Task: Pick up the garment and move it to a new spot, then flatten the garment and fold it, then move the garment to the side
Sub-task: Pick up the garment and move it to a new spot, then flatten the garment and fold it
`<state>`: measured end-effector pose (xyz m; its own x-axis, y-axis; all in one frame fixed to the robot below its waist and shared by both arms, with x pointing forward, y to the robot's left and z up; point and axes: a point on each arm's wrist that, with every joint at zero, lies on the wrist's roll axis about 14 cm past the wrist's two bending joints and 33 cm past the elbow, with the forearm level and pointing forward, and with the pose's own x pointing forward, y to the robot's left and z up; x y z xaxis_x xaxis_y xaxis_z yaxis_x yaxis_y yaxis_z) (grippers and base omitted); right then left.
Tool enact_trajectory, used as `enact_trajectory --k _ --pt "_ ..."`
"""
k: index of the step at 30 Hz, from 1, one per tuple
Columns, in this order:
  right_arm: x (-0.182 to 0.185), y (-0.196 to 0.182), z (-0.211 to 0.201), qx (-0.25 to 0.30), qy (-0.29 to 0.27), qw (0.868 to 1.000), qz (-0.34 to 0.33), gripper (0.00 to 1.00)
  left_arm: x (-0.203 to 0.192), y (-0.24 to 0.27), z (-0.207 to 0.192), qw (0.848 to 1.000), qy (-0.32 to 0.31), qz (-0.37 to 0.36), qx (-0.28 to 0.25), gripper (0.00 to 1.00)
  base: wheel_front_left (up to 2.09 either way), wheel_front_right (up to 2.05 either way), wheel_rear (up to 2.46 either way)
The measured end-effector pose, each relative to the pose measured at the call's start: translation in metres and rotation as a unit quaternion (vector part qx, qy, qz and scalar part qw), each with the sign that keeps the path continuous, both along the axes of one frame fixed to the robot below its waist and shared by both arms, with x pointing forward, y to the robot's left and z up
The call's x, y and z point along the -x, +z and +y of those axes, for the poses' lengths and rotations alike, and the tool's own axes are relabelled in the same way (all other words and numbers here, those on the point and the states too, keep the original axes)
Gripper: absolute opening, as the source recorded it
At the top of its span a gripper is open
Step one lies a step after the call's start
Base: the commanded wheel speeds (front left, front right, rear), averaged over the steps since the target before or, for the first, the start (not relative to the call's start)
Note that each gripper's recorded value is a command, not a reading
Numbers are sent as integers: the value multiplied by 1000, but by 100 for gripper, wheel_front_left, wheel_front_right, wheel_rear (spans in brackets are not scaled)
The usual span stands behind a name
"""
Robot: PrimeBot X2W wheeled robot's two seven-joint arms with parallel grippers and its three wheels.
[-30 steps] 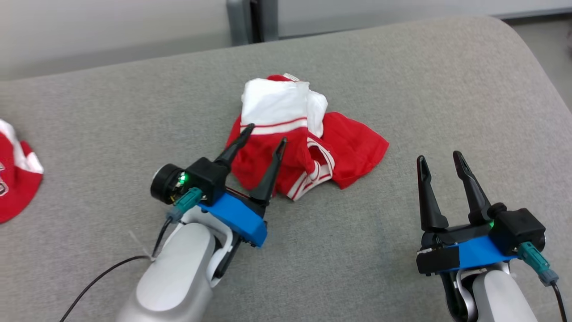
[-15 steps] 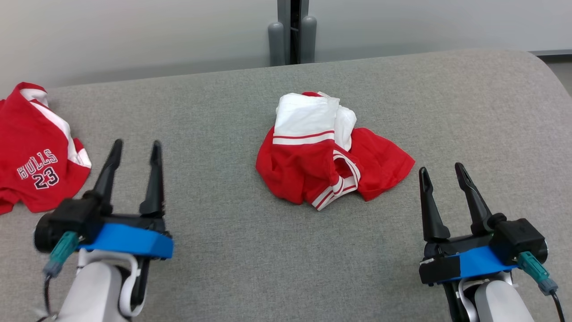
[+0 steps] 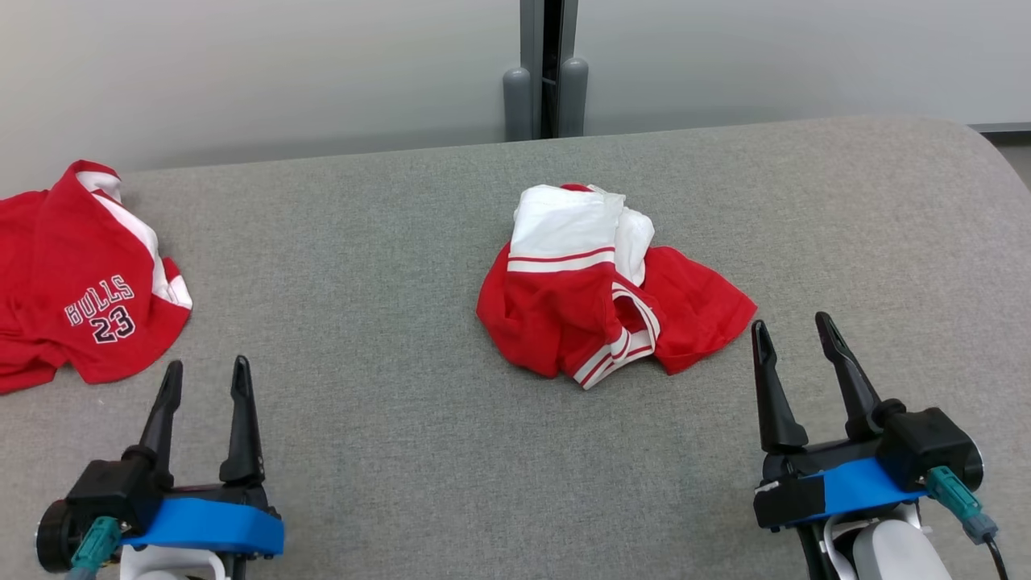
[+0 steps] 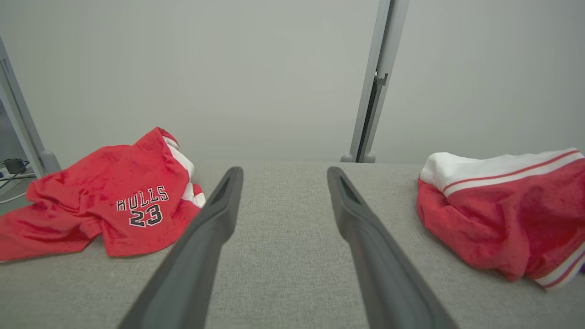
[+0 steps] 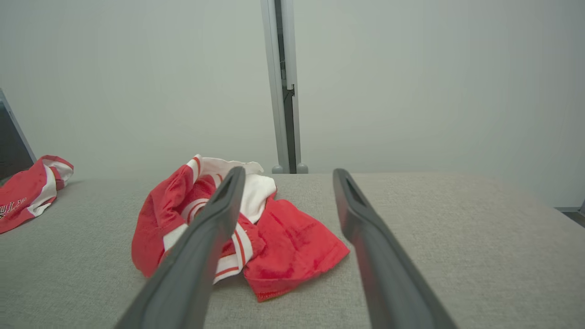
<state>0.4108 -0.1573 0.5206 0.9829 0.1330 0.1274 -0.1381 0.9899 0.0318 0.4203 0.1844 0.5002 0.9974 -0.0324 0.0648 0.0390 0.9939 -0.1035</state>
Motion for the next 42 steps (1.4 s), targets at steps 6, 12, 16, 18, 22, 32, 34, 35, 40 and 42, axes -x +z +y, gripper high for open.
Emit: enact_trajectory --k 6,12,16,18,22,32,34,35,40,42 --pt "2 -1 2 1 3 1000 3 100 5 -5 -2 1000 -1 7 6 100 0 0 0" --pt "3 -3 4 1 5 1000 5 100 6 -4 -1 1000 3 6 7 100 0 0 0" --pt "4 -3 4 1 6 1000 6 100 6 -3 -1 1000 1 5 5 100 0 0 0" --pt "5 -4 4 1 5 1000 7 100 6 -4 -1 1000 2 5 4 100 0 0 0" --pt "5 -4 4 1 6 1000 7 100 7 -5 -1 1000 1 7 3 100 0 0 0" --pt "-4 3 49 20 73 997 -6 100 5 -6 3 1000 5 8 1 100 0 0 0" --pt "-9 2 62 29 92 995 -6 100 3 -5 5 1000 7 7 0 100 0 0 0" --pt "-12 1 68 32 101 994 -6 100 3 -5 5 1000 8 7 0 100 0 0 0" --pt "-31 -25 87 70 134 988 27 100 0 -6 13 1000 17 7 3 100 0 0 0" --pt "-38 -38 90 82 141 986 45 100 0 -7 17 1000 24 9 5 100 0 0 0"
